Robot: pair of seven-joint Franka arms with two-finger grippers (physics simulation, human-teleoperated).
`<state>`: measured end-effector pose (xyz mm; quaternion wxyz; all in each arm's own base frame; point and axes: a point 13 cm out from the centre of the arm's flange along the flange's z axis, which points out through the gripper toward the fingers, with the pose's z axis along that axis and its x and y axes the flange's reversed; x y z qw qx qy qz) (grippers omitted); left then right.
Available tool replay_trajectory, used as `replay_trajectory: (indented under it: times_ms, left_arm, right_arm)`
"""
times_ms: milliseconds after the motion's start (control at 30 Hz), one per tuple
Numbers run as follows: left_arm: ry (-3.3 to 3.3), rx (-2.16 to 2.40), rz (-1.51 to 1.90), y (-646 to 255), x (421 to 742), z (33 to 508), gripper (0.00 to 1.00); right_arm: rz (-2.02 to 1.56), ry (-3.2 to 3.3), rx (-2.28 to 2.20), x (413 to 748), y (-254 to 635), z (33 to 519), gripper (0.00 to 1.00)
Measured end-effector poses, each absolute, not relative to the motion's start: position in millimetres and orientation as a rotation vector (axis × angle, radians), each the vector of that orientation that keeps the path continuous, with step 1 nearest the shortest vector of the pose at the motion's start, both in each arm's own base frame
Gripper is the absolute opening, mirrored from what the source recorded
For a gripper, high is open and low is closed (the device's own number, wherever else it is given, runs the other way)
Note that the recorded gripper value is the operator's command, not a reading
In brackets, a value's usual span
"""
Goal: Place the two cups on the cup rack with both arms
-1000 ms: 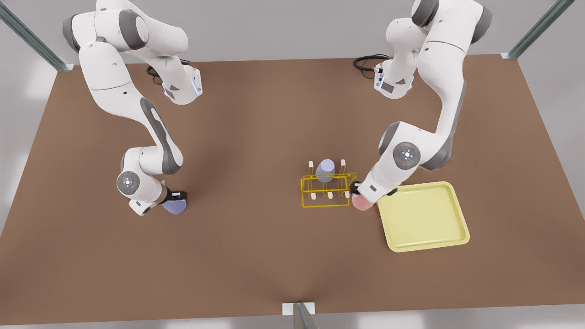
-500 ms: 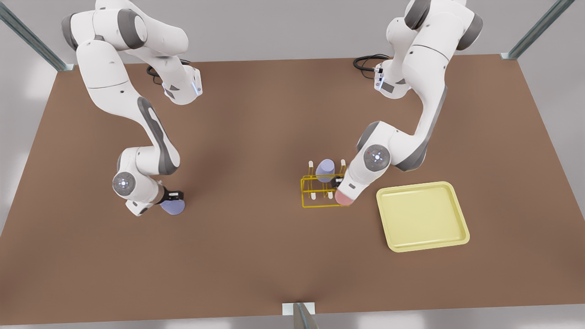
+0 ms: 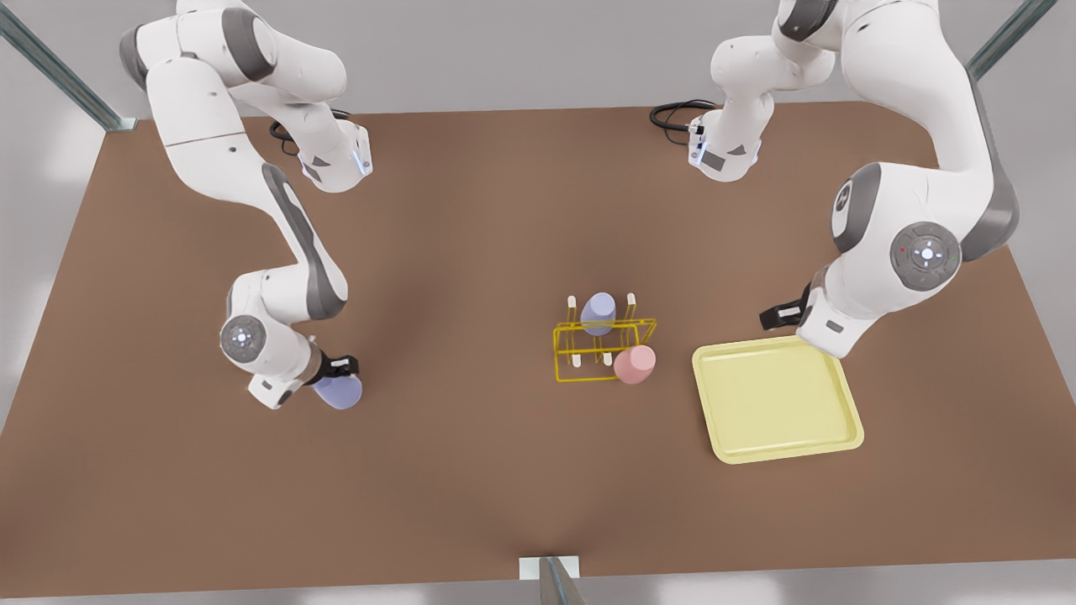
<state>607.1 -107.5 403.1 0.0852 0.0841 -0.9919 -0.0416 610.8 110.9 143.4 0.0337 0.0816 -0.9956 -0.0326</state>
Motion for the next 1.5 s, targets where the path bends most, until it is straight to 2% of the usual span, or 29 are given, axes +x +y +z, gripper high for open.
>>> replay_trajectory:
  times_ms: [400,733,967,1500]
  left_arm:
    - [-2.875,-0.033,-0.105,-111.0,589.6,390.2,1.0]
    - [-2.842,-0.15,-0.094,-110.0,583.2,389.2,1.0]
    - [-2.829,-0.163,-0.09,-94.0,584.5,387.7,1.0]
    - [-2.8,-0.242,-0.08,-101.4,578.6,385.0,1.0]
  right_arm:
    - [-0.282,-3.117,0.593,627.9,274.3,211.9,0.77]
    - [-0.477,-3.149,0.737,645.9,390.6,248.0,0.77]
    - [-0.596,-3.135,0.824,634.4,461.6,263.1,0.76]
    - [-0.724,-3.042,0.908,590.0,541.6,237.0,0.76]
